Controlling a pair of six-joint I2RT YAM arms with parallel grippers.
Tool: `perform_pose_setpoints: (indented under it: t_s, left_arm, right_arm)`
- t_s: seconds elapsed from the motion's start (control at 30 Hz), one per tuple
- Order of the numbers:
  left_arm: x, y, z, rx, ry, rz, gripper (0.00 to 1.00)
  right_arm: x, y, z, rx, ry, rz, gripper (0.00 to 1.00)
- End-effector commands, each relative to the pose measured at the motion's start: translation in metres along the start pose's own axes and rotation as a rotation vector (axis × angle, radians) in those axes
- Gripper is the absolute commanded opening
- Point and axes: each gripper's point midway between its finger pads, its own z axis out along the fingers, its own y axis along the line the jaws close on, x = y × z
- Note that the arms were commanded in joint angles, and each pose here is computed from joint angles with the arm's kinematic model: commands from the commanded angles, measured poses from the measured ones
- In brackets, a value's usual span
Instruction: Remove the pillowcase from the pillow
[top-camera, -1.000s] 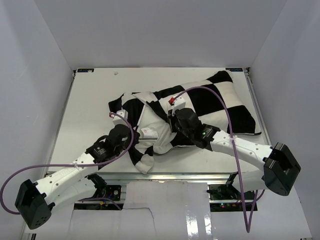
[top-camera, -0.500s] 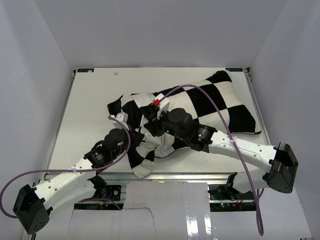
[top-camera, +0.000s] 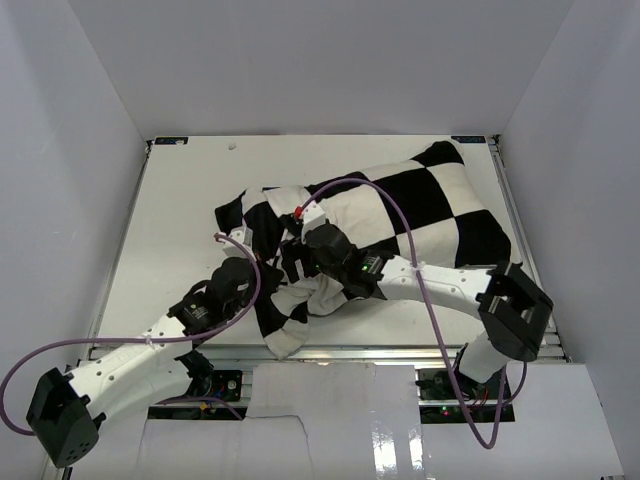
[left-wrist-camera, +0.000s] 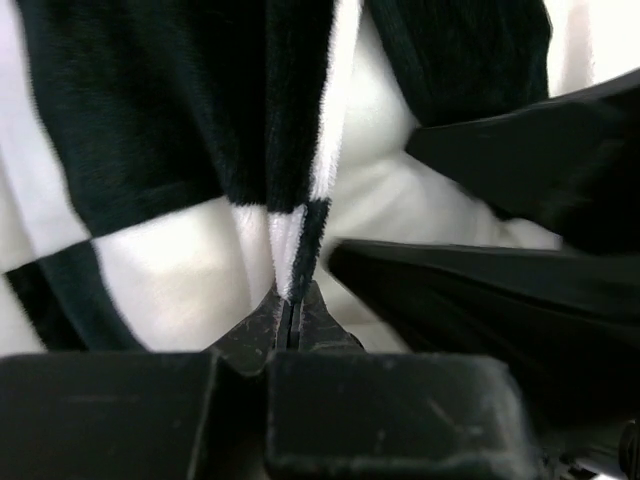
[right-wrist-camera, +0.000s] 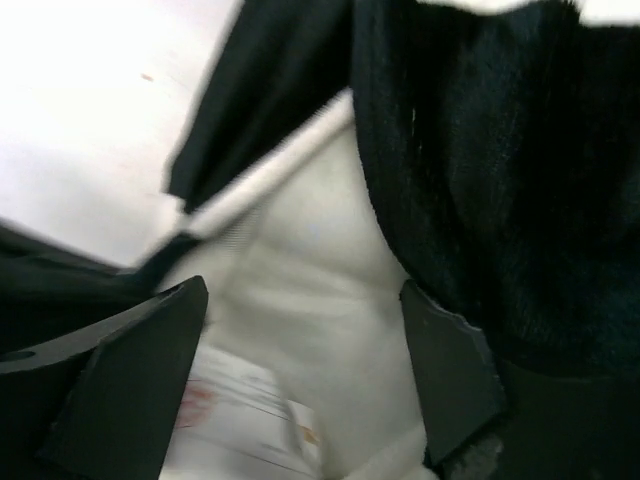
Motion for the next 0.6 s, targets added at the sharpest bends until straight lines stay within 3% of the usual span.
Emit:
perform_pose_setpoints:
  t_s: [0.0,0.13,0.2,0.23,0.33,0.37,0.4,0.57]
  left_arm:
    - [-0.008,0.022,-0.012,-0.104,-0.04,-0.01,0.0]
    - [-0.006,0.036,-0.018,-0.148,-0.053,-0.024,0.0]
    - [-0.007,0.04,-0.021,-0.163,-0.065,-0.03,0.0]
    - [-0.01,0.04,-0.022,-0.169,-0.074,-0.032,0.0]
    - [-0.011,0.043,-0.026,-0.185,-0.076,-0.032,0.0]
    - [-0.012,0.042,-0.027,-0.183,-0.078,-0.033,0.0]
    - [-0.013,0.041,-0.028,-0.176,-0.083,-0.033,0.0]
    - [-0.014,0.036,-0.032,-0.137,-0.085,-0.034,0.0]
  right_arm:
    - [0.027,-0.032,0.021,0.195,0.044,0.029,0.89]
    - [0.06,-0.063,0.035,0.354,0.109,0.002,0.93]
    - [0.072,-0.073,0.041,0.399,0.133,0.001,0.88]
    - [0.076,-0.078,0.043,0.415,0.14,0.011,0.77]
    - [0.08,-0.095,0.048,0.43,0.154,0.077,0.56]
    - [0.075,-0.099,0.05,0.427,0.148,0.097,0.29]
    - [0.07,-0.109,0.051,0.434,0.146,0.12,0.08]
    - [0.017,-0.115,0.032,0.313,0.051,0.117,0.08]
